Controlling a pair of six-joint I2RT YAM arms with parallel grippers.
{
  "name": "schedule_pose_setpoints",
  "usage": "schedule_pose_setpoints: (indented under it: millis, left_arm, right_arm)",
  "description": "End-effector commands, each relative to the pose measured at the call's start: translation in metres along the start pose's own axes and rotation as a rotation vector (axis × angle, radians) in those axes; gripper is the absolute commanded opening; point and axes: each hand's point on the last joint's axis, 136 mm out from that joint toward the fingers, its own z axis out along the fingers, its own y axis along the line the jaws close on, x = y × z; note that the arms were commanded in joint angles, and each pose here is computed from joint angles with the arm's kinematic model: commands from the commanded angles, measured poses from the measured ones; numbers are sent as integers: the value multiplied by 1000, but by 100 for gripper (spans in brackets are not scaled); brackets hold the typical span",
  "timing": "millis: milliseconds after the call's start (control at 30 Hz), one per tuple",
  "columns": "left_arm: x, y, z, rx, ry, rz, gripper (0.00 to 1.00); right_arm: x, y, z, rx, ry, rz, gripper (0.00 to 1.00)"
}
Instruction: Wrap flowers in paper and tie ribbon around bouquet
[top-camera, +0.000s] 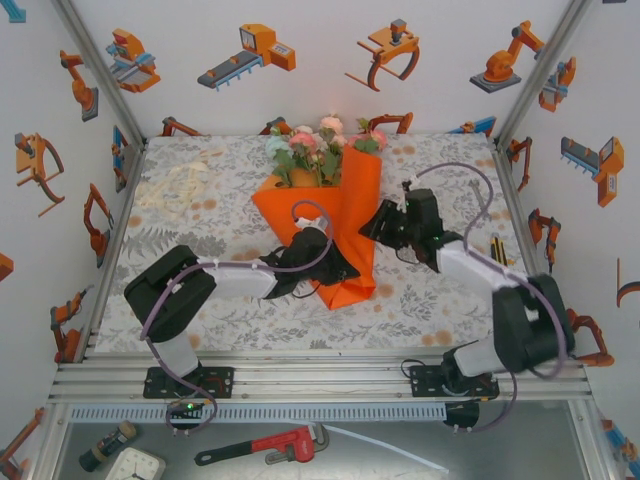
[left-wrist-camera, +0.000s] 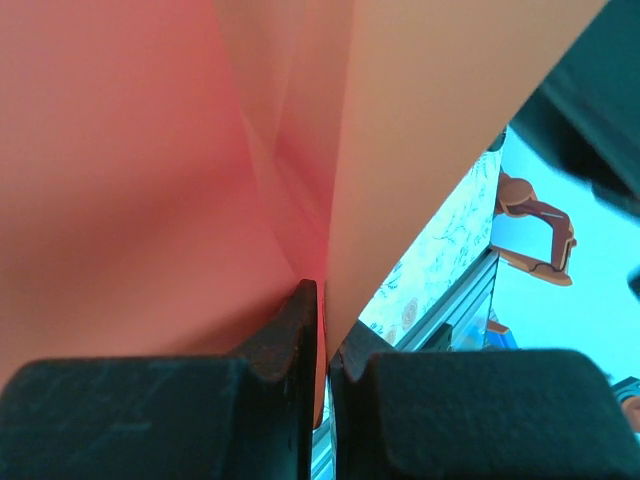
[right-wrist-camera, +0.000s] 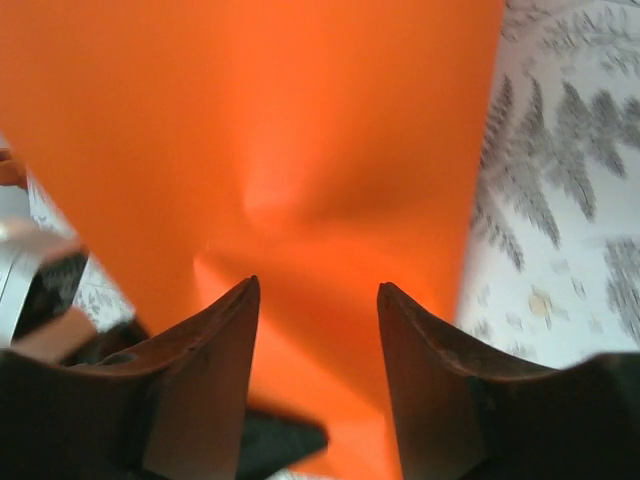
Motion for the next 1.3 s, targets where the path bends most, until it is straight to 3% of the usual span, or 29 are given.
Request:
schedule_pose_setpoints:
  millis: [0,267,867,967,1067,1267]
  left_arm:
    - [2,-2,-1,7,7,-9,14]
    - [6,0,-9,-23,19,-7,13]
    - [26,41,-38,-213,85,-86,11]
    - [27,51,-39,-248,78,-84,12]
    - [24,42,-31,-195,80,-63,18]
    - [3,11,-26,-130,30,16,31]
  right_arm:
    - [-35,17,30,-125,-28,53,45]
    - [-63,-23,85,-22,-12,40,45]
    - [-38,-97,131,139,155,-28,45]
    - [-36,-94,132,121,174,-41,46]
    - [-39,-79,125,68,175,-48,48]
    - [-57,-21,70,-70,100,-105,55]
